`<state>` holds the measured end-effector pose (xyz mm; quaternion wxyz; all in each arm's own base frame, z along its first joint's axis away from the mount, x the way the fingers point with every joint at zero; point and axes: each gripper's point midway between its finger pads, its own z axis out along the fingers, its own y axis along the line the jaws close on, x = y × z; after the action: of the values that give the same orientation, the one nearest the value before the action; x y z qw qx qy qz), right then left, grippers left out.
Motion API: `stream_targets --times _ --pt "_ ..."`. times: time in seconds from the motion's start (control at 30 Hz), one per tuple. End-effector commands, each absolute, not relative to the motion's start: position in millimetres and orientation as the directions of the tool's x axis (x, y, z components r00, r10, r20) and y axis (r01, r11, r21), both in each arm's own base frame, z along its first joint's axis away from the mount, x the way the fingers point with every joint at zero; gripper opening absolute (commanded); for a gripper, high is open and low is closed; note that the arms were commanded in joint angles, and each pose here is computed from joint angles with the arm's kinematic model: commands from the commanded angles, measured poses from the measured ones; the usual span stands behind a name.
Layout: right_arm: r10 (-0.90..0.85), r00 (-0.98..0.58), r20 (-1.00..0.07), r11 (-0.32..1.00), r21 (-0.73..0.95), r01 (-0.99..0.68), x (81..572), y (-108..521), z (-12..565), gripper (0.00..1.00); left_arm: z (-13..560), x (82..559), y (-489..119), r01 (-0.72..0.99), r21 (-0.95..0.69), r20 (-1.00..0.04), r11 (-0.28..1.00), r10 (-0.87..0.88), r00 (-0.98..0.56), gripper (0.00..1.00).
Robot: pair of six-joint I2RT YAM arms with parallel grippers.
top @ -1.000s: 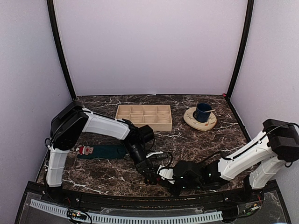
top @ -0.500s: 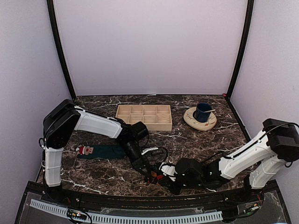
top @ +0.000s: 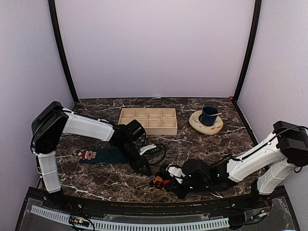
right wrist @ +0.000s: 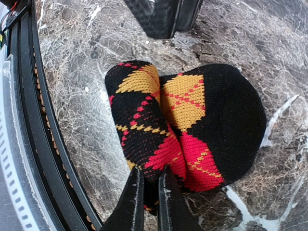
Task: Roll the socks
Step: Pick up the sock from the center of the board.
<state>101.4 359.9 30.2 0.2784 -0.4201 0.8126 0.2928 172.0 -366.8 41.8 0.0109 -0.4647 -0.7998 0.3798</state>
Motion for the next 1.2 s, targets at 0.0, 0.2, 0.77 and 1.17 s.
stream_targets --times 0.0,0.2,0.77,1.17 --pt "-0.564 -0.574 -0.593 0.518 0.287 -0.806 93 337 5 0.00 61 190 -369 0.790 -0.534 -0.442 0.301 0.697 -0.564 0.27" --pt "-0.528 -0.636 -0.563 0.538 0.358 -0.764 93 333 1 0.00 82 196 -368 0.818 -0.487 -0.535 0.307 0.636 -0.557 0.28" --pt "-0.439 -0.785 -0.437 0.574 0.536 -0.619 97 320 -15 0.00 88 159 -376 0.957 -0.200 -0.673 0.212 0.680 -0.291 0.32" --pt "-0.405 -0.834 -0.374 0.568 0.612 -0.550 91 317 -24 0.00 77 137 -384 0.994 -0.021 -0.651 0.104 0.754 -0.092 0.40"
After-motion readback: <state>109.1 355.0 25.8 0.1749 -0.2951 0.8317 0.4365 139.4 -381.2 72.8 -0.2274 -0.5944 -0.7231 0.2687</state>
